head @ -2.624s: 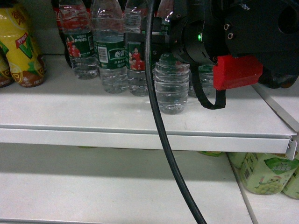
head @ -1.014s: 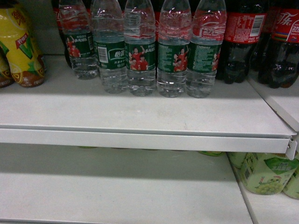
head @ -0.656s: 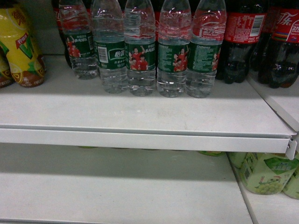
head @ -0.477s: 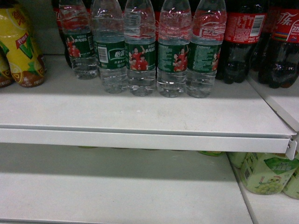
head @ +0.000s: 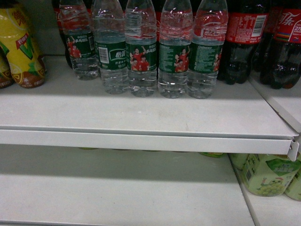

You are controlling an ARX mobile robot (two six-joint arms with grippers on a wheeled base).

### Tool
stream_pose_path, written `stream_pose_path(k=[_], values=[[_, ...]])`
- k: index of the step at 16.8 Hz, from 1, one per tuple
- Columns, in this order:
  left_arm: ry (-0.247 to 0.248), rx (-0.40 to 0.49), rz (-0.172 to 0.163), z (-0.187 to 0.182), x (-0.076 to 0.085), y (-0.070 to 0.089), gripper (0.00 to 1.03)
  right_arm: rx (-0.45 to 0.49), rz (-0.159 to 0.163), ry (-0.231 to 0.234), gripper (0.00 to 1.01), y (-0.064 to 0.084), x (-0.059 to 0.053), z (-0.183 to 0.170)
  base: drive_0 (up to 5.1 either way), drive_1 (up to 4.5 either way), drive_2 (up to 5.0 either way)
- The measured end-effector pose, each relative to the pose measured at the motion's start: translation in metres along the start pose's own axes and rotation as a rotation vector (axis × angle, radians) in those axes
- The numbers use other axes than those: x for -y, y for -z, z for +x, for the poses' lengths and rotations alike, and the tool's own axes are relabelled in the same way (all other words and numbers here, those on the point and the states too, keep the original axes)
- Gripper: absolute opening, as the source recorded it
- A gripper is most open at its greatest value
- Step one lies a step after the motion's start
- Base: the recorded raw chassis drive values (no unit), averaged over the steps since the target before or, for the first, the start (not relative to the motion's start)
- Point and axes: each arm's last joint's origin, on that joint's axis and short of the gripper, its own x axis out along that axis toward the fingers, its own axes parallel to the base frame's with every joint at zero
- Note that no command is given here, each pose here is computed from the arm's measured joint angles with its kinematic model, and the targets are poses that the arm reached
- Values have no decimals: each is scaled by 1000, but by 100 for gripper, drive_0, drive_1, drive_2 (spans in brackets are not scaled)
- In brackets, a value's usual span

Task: Move water from second to third shelf

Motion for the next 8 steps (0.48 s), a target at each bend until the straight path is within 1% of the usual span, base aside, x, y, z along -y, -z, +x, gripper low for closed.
stream_pose_path(k=[8], values=[[0,0,0,0,0,0,98,0,0,0,43,0,0,0,0,0,0]])
